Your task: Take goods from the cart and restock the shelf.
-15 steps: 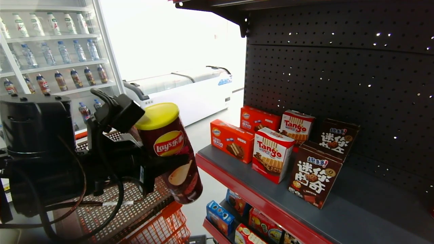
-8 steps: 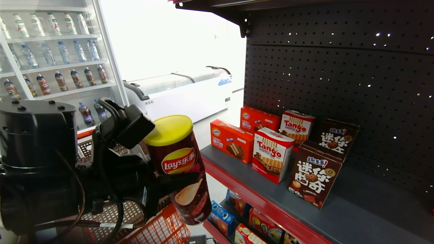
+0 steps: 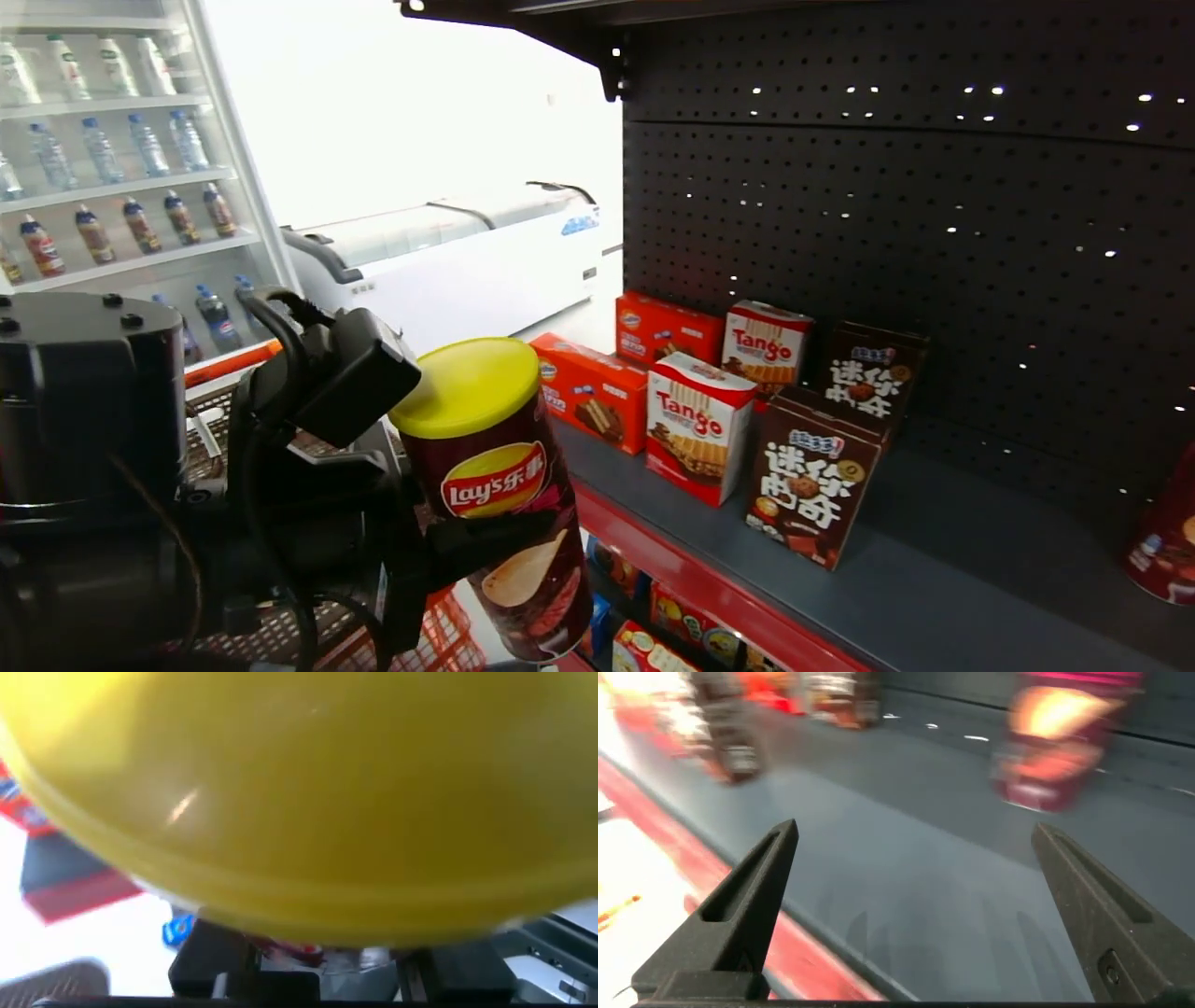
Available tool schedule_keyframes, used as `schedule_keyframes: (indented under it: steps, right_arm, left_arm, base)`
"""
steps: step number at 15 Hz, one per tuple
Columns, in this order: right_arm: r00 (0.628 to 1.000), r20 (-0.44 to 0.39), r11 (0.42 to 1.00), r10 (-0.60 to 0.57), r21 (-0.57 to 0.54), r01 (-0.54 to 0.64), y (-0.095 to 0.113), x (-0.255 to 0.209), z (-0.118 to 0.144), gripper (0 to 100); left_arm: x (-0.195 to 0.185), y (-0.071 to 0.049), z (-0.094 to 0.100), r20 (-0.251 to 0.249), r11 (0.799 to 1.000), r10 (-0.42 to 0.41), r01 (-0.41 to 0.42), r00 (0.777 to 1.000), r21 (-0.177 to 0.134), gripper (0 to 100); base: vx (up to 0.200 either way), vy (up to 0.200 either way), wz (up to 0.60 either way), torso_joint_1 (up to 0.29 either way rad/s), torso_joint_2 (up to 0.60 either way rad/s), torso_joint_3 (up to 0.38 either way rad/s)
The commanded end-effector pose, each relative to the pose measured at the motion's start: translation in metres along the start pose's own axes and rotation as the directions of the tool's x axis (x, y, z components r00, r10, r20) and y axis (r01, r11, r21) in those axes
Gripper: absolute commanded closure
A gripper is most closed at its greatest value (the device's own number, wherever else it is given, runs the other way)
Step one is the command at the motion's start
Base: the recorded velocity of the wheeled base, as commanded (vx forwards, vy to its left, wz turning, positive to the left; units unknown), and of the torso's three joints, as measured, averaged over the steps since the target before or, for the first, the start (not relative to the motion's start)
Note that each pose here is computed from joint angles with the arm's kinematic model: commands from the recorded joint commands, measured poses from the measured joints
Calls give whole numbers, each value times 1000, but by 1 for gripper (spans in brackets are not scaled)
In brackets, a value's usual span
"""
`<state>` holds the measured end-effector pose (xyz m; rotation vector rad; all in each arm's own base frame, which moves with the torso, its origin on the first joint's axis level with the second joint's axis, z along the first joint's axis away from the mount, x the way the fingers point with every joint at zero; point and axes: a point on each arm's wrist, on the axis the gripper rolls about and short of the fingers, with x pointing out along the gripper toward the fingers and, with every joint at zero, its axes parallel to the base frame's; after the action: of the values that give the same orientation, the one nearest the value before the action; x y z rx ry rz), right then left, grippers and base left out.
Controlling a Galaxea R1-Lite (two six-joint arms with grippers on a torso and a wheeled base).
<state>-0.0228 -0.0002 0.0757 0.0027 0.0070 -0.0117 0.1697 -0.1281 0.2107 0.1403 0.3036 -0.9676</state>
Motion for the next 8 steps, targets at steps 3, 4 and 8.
schedule_keyframes:
  steps: [3,4,8]
  right_arm:
    - [1000,1,1000,-1,0,1,0,0,0,0]
    - [1000,1,1000,-1,0,1,0,0,0,0]
    - [1000,1,1000,1,0,-1,0,0,0,0]
  left_arm:
    - [-1,-6,6,24,1000,-22,21,999,17,100]
    - [-2,-9,6,28,999,-35,34,999,22,100]
    - [-1,-12,7,29,998,-51,50,998,28,100]
  base:
    - [0,0,-600,4,2,1]
    - [0,0,-600,2,2,7]
    - [0,0,-600,2,1,4]
